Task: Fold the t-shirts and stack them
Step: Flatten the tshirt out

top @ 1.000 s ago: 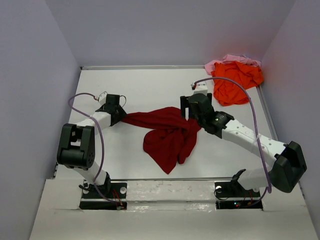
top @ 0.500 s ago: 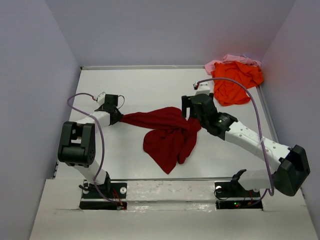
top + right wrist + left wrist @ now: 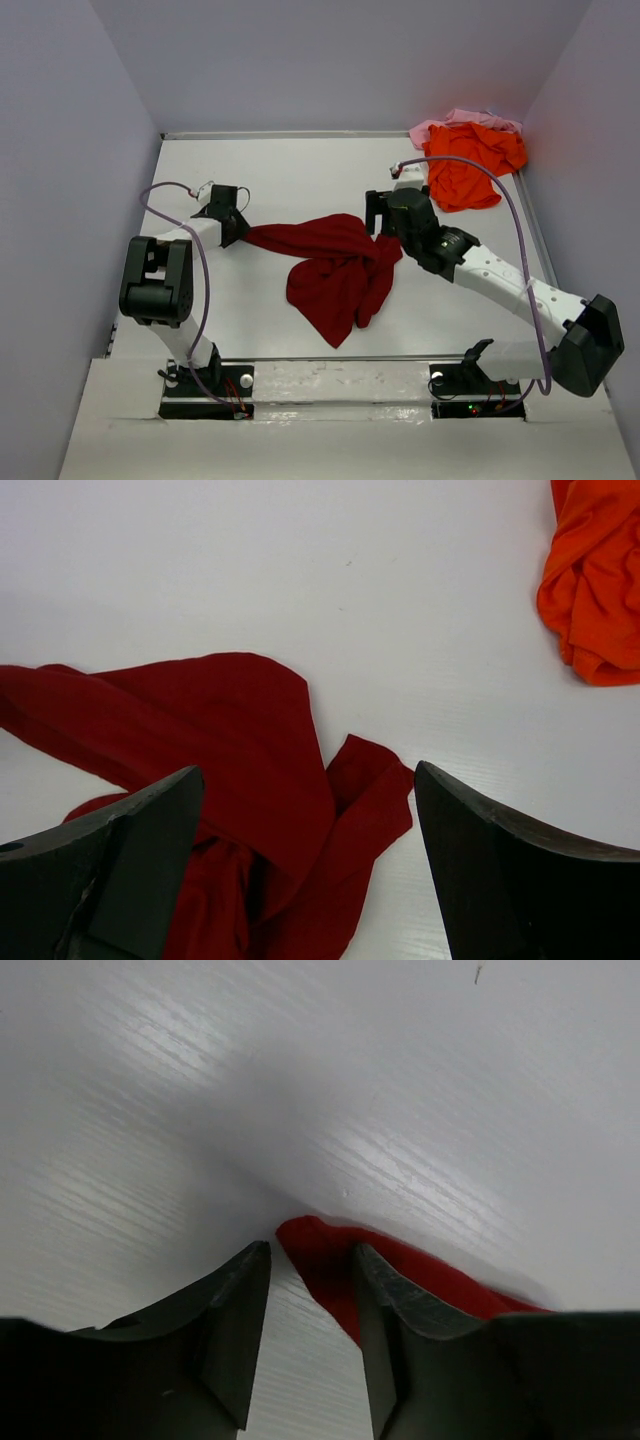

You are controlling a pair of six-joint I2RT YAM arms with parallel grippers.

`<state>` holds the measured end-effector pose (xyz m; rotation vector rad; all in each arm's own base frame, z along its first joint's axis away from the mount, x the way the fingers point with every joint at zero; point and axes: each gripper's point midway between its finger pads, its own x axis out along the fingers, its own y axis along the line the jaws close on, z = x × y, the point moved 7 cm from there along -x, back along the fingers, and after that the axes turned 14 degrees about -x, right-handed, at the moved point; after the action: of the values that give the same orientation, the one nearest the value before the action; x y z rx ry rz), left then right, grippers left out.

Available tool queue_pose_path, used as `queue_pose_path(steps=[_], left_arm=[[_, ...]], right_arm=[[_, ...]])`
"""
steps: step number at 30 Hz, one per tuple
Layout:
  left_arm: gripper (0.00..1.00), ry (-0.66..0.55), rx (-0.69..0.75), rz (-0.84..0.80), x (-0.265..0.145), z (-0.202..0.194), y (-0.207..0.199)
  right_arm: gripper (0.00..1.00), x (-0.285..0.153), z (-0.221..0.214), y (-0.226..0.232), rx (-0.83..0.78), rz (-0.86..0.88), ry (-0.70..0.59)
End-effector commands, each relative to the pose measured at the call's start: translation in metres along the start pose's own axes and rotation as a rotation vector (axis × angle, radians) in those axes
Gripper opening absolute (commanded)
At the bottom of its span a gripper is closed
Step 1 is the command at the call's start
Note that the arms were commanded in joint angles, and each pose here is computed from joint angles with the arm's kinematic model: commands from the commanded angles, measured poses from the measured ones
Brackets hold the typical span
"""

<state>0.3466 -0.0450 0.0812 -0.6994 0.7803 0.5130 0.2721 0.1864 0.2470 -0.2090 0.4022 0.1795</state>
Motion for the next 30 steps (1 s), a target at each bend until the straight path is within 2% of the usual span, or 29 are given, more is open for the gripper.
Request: queue_pose_path(steps=[1,3,4,7,14,18,22,25,30], left_arm=[[0.43,0.016,0.012,-0.024,0.001,0.005,-0.009],[0.32,0.021,0.017,-0.031,0.001,0.006,-0.01],[0.22,0.022,0.017,-0.039,0.0,0.006,-0.011],[0.0,0.026,0.019,-0.05,0.0,0.006,-0.012],[0.0,0.004,0.049,-0.118,-0.014,0.016,-0.021],[0.0,-0.083,0.083,-0.234,-0.061,0.047,-0.044],[0.0,-0.23,0.156,-0.313,-0.123,0.089,-0.062],[0.0,-0.261,0.161,-0.396,-0.15,0.098,-0.072],[0.0,-0.314,0.225,-0.398,-0.161,0.094,-0.064]], right_arm=[[0.91,-0.01,0.018,-0.005,0.056,0.007,-0.081],[0.91,-0.012,0.02,-0.006,0.062,0.011,-0.089],[0.9,-0.013,0.021,-0.007,0.064,0.011,-0.093],[0.9,-0.015,0.022,-0.007,0.068,0.012,-0.099],[0.9,-0.01,0.015,-0.004,0.051,0.019,-0.08],[0.9,0.001,0.003,0.001,0.035,0.016,-0.042],[0.9,0.018,-0.007,0.013,0.032,0.025,0.006],[0.9,0.027,-0.008,0.02,0.026,0.042,0.021],[0.9,0.052,-0.013,0.034,-0.005,0.041,0.067]])
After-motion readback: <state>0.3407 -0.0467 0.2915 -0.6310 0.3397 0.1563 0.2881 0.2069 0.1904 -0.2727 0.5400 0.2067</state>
